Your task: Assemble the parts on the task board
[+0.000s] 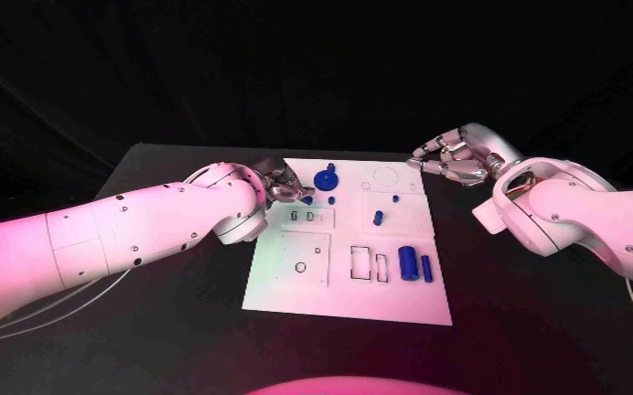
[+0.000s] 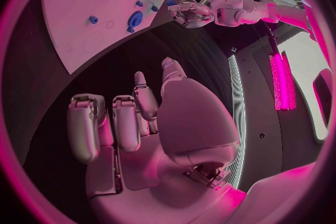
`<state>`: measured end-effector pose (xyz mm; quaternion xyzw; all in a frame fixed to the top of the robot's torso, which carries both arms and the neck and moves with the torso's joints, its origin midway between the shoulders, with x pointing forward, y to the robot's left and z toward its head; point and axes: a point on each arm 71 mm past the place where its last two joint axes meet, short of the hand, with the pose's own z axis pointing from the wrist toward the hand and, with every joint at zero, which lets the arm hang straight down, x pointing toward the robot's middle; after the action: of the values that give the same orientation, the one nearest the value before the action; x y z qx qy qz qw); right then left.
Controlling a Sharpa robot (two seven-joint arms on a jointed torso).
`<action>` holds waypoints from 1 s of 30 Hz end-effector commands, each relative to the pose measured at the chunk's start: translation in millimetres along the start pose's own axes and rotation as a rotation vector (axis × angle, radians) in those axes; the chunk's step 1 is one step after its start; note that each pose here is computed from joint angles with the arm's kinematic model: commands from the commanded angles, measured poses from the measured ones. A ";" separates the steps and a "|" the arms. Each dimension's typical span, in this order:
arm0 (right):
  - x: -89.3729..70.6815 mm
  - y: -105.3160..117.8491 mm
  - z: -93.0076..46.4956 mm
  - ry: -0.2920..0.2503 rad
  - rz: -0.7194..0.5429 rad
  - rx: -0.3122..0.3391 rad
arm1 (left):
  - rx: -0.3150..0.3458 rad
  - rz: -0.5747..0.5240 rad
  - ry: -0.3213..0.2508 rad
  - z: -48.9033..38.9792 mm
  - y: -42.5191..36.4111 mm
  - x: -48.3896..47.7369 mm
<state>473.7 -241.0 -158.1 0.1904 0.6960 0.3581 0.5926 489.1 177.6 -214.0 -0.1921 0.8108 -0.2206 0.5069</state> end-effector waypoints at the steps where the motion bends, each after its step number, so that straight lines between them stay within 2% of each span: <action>1: 0.8 1.0 -0.5 0.003 -0.007 -0.014 | 0.036 0.043 -0.070 -0.8 -4.5 -0.1; 8: 0.4 0.5 -0.9 0.002 -0.008 -0.014 | -0.014 0.093 -0.048 1.3 0.0 10.2; 16: 0.9 0.7 -1.2 0.004 -0.008 -0.016 | -0.032 0.118 -0.042 5.9 1.4 20.6; 23: 1.5 0.4 -1.5 0.006 -0.010 -0.017 | -0.036 0.143 -0.047 10.2 2.8 26.0; 30: 1.7 0.3 -1.6 0.006 -0.011 -0.017 | -0.033 0.157 -0.063 12.2 2.5 27.2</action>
<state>472.4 -241.5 -159.4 0.1898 0.6966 0.3584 0.5919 488.4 164.7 -241.4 -0.1559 0.8131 -0.1660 0.5358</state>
